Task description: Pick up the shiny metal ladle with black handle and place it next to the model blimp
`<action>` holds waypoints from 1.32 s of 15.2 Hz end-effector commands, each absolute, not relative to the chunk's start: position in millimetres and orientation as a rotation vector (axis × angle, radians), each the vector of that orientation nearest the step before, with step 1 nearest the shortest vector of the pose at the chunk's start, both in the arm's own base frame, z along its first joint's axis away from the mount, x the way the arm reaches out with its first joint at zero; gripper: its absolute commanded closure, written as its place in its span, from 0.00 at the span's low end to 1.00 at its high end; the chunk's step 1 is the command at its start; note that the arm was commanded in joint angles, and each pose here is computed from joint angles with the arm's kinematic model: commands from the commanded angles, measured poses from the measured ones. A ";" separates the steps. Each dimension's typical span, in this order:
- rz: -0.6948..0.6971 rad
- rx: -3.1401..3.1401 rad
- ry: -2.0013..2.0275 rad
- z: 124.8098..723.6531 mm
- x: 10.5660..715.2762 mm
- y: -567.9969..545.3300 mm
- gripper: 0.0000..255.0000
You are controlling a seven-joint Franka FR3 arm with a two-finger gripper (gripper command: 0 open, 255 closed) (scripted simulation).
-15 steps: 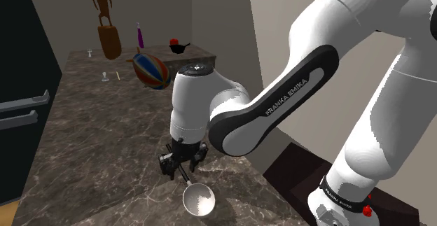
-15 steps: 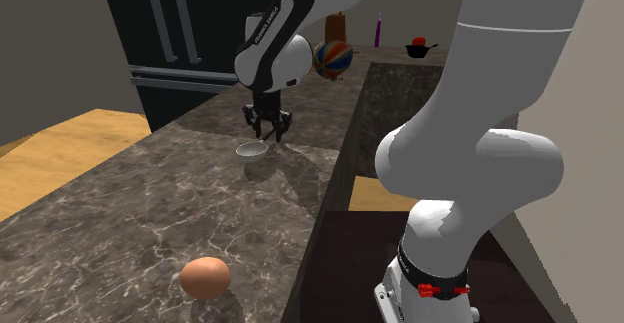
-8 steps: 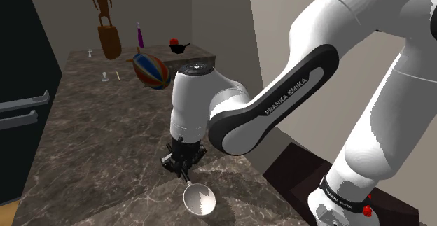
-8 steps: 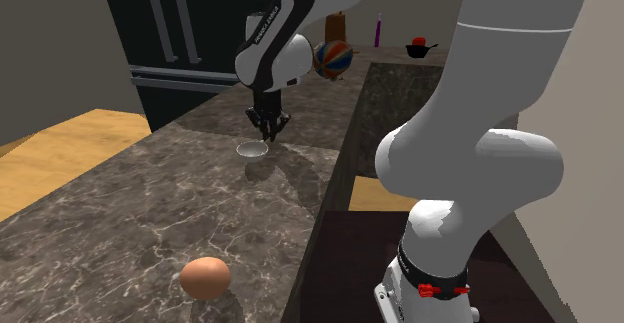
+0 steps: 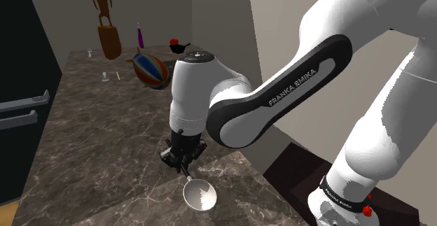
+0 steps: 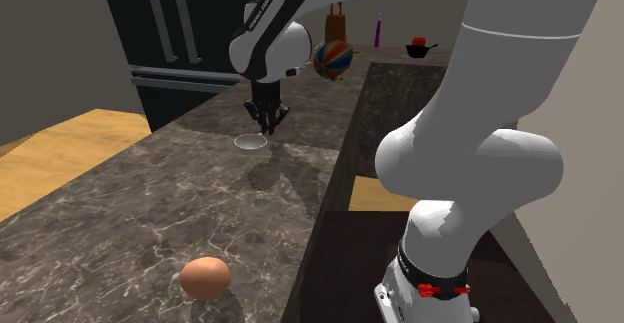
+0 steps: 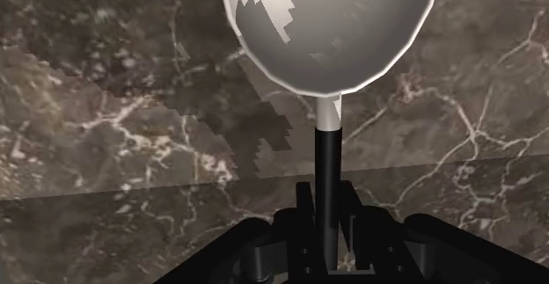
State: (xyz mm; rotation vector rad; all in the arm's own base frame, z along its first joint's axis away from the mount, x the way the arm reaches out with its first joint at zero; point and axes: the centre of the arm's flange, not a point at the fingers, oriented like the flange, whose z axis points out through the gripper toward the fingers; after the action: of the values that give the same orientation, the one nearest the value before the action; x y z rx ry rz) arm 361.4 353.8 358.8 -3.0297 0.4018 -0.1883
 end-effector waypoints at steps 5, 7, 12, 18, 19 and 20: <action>-0.187 -3.030 0.402 391.2 362.3 354.1 1.00; -0.187 -3.030 0.402 401.8 362.3 354.1 1.00; -0.187 -3.030 0.402 428.1 362.3 354.1 1.00; -0.187 -3.030 0.402 459.8 362.3 354.1 1.00; -0.187 -3.030 0.402 465.1 362.3 354.1 1.00; -0.187 -3.030 0.402 470.4 362.3 354.1 1.00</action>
State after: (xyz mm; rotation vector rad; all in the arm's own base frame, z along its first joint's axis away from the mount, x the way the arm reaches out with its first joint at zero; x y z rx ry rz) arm 362.1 355.0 464.8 -3.0295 0.4016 -0.1880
